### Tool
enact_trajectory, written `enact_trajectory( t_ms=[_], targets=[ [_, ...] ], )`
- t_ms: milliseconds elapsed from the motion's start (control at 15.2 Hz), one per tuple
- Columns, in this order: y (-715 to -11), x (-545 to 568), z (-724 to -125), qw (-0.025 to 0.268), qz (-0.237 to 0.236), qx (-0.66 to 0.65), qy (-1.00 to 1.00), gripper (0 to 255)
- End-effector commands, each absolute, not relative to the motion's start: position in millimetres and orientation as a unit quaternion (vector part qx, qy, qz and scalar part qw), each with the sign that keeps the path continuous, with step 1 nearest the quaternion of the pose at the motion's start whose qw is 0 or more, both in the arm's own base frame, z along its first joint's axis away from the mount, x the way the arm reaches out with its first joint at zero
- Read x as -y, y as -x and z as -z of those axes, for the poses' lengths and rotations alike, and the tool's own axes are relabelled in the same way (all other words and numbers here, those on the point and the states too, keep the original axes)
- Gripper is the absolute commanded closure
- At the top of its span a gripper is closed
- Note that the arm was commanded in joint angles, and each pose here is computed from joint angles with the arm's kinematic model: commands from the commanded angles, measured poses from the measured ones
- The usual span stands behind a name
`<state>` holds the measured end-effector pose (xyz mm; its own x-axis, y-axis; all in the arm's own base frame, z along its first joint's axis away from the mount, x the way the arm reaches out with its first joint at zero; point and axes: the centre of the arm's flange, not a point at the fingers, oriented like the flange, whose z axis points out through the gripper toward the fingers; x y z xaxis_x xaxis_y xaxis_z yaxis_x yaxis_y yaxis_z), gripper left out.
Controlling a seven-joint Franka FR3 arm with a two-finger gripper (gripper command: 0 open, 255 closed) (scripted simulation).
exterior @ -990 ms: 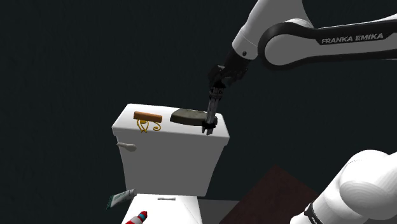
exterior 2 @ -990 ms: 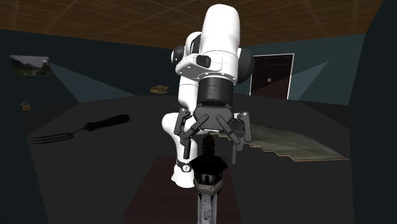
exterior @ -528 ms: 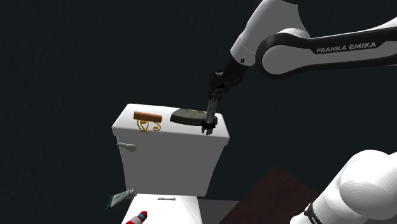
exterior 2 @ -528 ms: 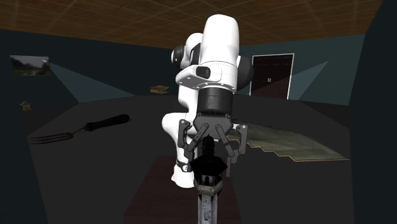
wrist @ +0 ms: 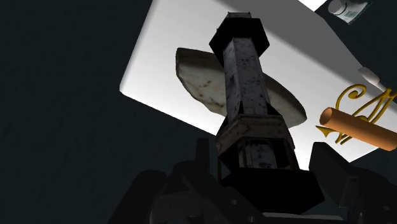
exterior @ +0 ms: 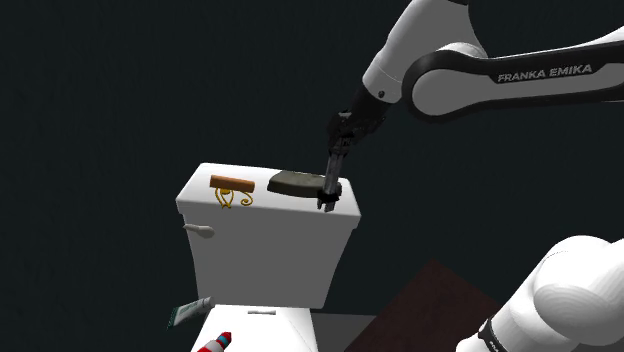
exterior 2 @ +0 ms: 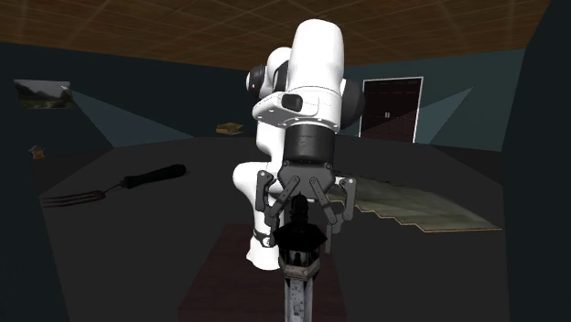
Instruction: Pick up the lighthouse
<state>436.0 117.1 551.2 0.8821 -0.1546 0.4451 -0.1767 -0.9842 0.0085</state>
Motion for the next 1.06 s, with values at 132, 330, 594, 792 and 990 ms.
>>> enact_trajectory(
  t_ms=[132,330,594,792,990],
  targets=[
    [-436,-117,-570,0.024,-0.227,0.085,-0.970,255],
    [-436,-117,-586,0.024,-0.227,0.085,-0.970,255],
    [-436,-117,-607,0.024,-0.227,0.085,-0.970,255],
    [-436,-117,-623,0.024,-0.227,0.085,-0.970,255],
    [-436,-117,-629,0.024,-0.227,0.085,-0.970,255]
  ],
)
